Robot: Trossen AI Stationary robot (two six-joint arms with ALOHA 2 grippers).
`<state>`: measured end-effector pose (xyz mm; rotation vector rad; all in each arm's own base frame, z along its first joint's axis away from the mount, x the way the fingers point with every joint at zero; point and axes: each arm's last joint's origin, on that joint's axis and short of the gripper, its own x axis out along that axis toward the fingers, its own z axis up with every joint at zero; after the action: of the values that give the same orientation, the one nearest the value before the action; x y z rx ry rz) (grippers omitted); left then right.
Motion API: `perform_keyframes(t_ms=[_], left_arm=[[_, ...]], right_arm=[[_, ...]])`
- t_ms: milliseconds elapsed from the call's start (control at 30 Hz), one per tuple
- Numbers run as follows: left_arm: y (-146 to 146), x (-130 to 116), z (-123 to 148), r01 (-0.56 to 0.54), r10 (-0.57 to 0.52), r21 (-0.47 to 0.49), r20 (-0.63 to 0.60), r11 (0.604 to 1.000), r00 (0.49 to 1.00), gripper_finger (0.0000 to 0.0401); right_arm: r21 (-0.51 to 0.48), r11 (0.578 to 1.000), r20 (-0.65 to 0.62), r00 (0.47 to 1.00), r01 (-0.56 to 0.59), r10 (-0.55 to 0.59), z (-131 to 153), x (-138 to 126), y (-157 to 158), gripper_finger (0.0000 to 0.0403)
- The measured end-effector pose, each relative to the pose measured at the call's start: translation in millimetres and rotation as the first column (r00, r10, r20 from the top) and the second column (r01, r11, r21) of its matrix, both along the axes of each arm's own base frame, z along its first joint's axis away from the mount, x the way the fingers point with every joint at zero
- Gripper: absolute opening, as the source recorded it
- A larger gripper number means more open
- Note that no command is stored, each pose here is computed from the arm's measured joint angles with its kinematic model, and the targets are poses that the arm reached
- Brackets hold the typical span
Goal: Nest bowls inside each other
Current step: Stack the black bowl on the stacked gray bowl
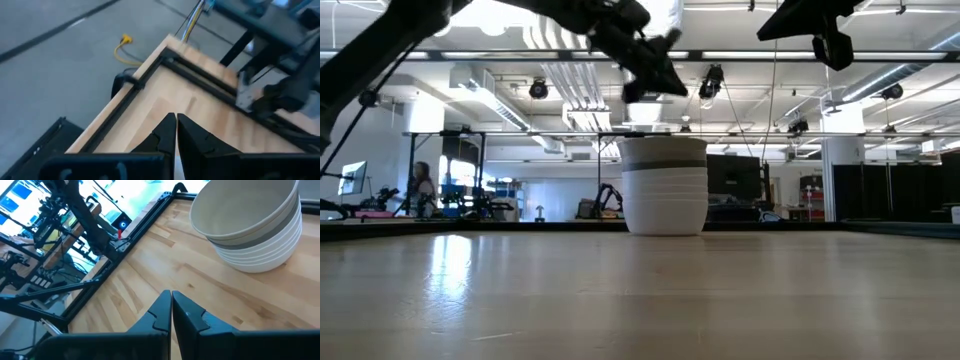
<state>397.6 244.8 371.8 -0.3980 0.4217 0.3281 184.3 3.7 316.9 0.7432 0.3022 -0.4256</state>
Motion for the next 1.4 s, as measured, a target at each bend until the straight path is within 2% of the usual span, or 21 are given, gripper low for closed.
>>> perform_keyframes(t_ms=[133, 233, 367, 467, 633, 833, 967, 1067, 1167, 1267, 1400], left_arm=[[-17.8, -26.0, 36.8, 0.03, -0.031, 0.039, 0.024, 0.999, 0.999, 0.0], [-33.0, -44.2, 53.2, 0.063, -0.063, 0.048, -0.008, 0.997, 0.998, 0.0], [-54.6, -65.7, 59.0, 0.12, -0.12, -0.003, -0.123, 0.993, 0.985, 0.0], [-72.7, -79.1, 58.0, 0.169, -0.176, -0.052, -0.227, 0.984, 0.958, 0.0], [-99.6, -85.9, 41.3, 0.242, -0.283, -0.154, -0.38, 0.958, 0.881, 0.0], [-128.5, -91.2, 2.3, 0.23, -0.39, -0.339, -0.551, 0.912, 0.738, 0.0], [-149.3, -93.9, -20.5, 0.218, -0.422, -0.388, -0.582, 0.895, 0.695, 0.0], [-163.2, -101.1, -24.4, 0.234, -0.416, -0.372, -0.546, 0.898, 0.727, 0.0], [-172.8, -114.8, -17.8, 0.237, -0.381, -0.34, -0.465, 0.91, 0.799, 0.0], [-180.9, -134.7, -8.7, 0.24, -0.346, -0.304, -0.369, 0.922, 0.863, 0.0], [-189.5, -164.5, -1.3, 0.241, -0.304, -0.261, -0.238, 0.935, 0.922, 0.0]], right_arm=[[-0.024, 1.0, -0.008, 1.0, -0.012, 0.012, 0.0, -0.2, 0.0, 0.0009], [-0.032, 0.999, -0.011, 1.0, -0.015, 0.015, 0.0, -0.2, 0.0, 0.0009], [-0.052, 0.998, -0.02, 1.0, -0.025, 0.024, -0.3, -0.1, 0.0, 0.0009], [-0.065, 0.997, -0.024, 0.999, -0.031, 0.03, -0.3, -0.3, 0.0, 0.0009], [-0.115, 0.992, -0.035, 0.998, -0.052, 0.048, 0.2, 0.1, -0.1, 0.0009], [-0.151, 0.986, -0.04, 0.997, -0.068, 0.063, 1.1, 0.1, -0.1, 0.0009], [-0.141, 0.985, -0.048, 0.995, -0.097, 0.091, 0.3, 0.0, 0.6, 0.0009], [-0.113, 0.982, -0.083, 0.986, -0.151, 0.142, -3.0, -1.2, 2.2, 0.0012], [-0.078, 0.977, -0.148, 0.971, -0.2, 0.187, -8.9, -4.5, 3.4, 0.0027], [-0.028, 0.971, -0.219, 0.949, -0.239, 0.227, -15.6, -8.5, 4.5, 0.0052], [0.04, 0.955, -0.309, 0.905, -0.294, 0.292, -23.7, -14.7, 6.3, 0.0099]])
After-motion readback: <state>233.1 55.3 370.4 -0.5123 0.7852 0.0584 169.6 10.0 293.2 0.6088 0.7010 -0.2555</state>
